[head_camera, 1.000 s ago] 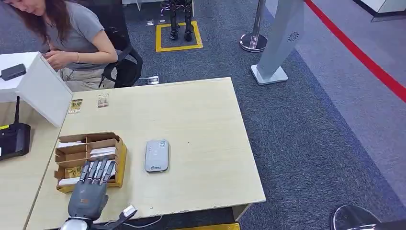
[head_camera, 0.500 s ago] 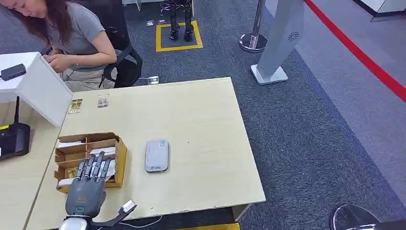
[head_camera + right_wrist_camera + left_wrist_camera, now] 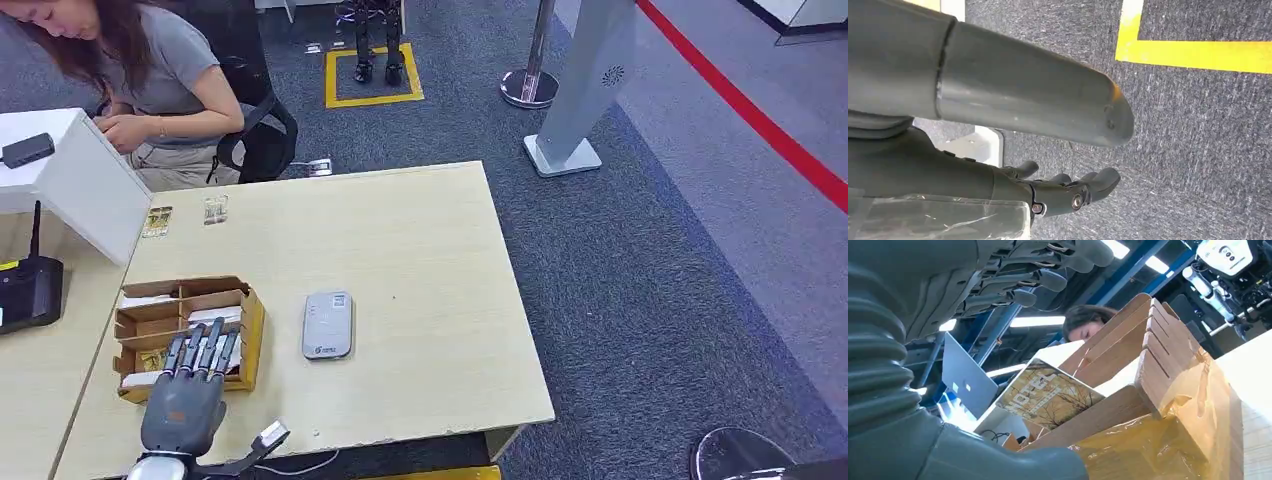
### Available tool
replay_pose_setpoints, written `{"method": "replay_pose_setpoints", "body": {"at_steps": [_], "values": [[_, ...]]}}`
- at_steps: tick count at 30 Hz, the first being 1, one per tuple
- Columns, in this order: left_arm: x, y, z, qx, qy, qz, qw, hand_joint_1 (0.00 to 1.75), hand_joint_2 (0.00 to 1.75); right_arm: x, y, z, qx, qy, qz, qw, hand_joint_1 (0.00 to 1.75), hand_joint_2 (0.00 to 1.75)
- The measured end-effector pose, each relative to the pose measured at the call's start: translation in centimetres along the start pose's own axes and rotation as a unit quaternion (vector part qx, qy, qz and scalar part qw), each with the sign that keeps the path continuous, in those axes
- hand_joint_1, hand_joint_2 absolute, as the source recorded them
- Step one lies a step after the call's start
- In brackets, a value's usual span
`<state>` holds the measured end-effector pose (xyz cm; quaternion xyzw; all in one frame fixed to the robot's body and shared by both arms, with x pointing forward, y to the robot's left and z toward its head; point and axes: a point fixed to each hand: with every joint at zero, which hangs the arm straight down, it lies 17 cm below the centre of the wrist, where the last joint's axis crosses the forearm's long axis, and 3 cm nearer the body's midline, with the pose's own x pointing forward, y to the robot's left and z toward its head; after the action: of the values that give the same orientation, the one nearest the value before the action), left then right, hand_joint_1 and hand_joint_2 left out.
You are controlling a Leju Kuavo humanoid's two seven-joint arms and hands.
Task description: Pass the card to the sensor for recognition and then transmit it.
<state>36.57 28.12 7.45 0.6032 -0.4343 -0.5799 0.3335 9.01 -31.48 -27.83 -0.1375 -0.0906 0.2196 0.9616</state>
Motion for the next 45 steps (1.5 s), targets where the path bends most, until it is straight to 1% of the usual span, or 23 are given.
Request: {"method": "replay_pose_setpoints", "body": {"at_steps": [6, 10, 17, 23, 39, 45], "values": [[0.2, 0.1, 0.1, 0.000, 0.000, 0.001, 1.000, 0.00, 1.75, -0.1, 0.0, 0.0, 0.000, 0.003, -0.004, 1.000, 0.00, 0.00], [0.2, -0.1, 0.8, -0.007, 0.005, 0.003, 1.000, 0.00, 1.75, -0.3, 0.2, 0.0, 0.001, 0.008, -0.007, 1.000, 0.00, 0.00], [0.6, -0.2, 1.5, -0.012, 0.001, 0.009, 1.000, 0.00, 1.75, -0.3, 0.3, 0.1, 0.002, 0.010, -0.012, 1.000, 0.00, 0.00], [0.6, -0.2, 1.8, -0.015, 0.003, 0.010, 1.000, 0.00, 1.75, -0.4, 0.3, 0.1, 0.002, 0.012, -0.013, 1.000, 0.00, 0.00], [-0.9, -0.4, 1.6, -0.016, 0.015, -0.003, 1.000, 0.00, 1.75, -0.4, 0.3, 0.1, 0.002, 0.011, -0.012, 1.000, 0.00, 0.00], [-2.0, -0.6, 1.4, -0.017, 0.023, -0.013, 1.000, 0.00, 1.75, -0.4, 0.3, 0.1, 0.002, 0.012, -0.010, 1.000, 0.00, 0.00]]}}
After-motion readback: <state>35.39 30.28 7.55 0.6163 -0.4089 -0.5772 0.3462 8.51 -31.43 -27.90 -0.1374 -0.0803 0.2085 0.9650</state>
